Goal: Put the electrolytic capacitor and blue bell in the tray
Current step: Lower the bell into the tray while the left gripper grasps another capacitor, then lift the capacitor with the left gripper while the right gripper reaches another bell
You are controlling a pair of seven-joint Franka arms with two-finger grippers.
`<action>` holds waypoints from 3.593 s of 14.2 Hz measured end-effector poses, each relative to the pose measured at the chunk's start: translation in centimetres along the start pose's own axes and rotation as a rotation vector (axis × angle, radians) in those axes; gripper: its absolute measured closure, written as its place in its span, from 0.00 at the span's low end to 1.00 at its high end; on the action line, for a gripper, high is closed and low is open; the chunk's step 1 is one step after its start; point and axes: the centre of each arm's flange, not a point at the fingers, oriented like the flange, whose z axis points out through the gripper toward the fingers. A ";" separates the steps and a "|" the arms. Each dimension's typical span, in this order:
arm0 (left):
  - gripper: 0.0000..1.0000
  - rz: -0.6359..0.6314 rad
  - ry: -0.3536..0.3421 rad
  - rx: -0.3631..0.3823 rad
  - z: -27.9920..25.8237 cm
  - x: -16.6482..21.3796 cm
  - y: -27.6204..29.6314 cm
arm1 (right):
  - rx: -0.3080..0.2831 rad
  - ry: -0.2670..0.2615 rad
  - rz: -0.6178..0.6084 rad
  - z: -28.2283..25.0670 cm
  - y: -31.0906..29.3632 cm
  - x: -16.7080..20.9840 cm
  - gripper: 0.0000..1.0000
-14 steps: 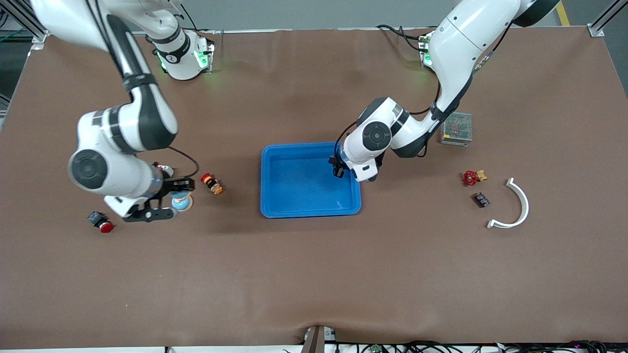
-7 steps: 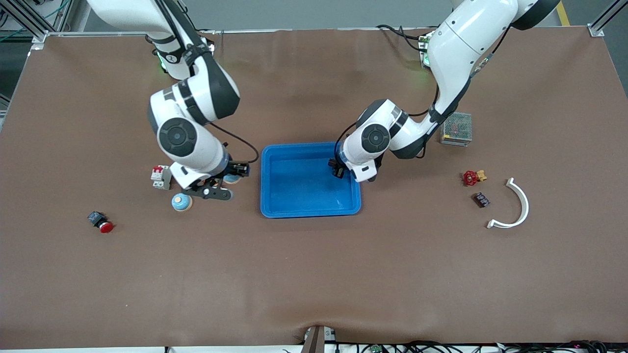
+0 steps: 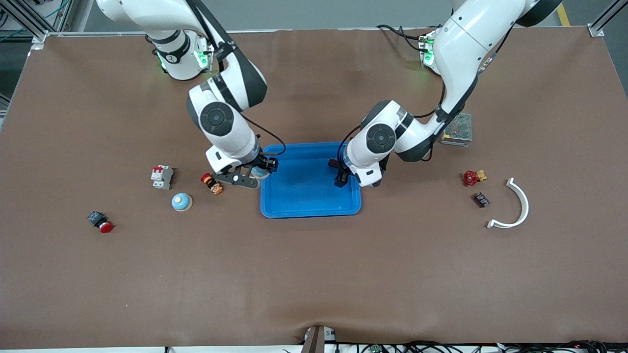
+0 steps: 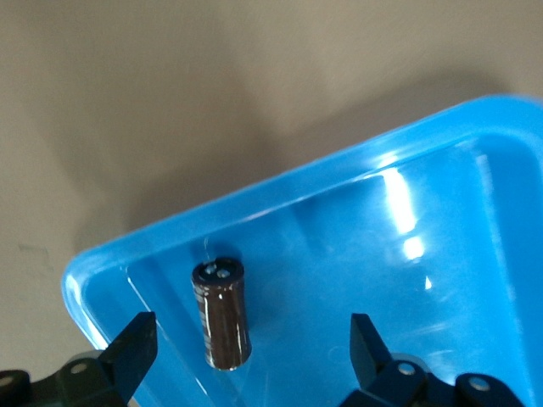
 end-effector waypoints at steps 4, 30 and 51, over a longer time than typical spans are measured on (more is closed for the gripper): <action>0.00 0.020 0.081 -0.023 -3.1 3.0 0.7 | 0.024 0.028 0.008 2.2 -1.7 -3.0 0.33; 0.00 0.257 0.202 0.197 -8.0 39.6 -4.5 | 0.039 0.065 0.001 12.8 -3.3 -7.1 0.33; 0.66 0.330 0.154 0.209 -5.2 42.5 -5.7 | -0.083 0.019 -0.267 2.1 4.5 1.2 0.00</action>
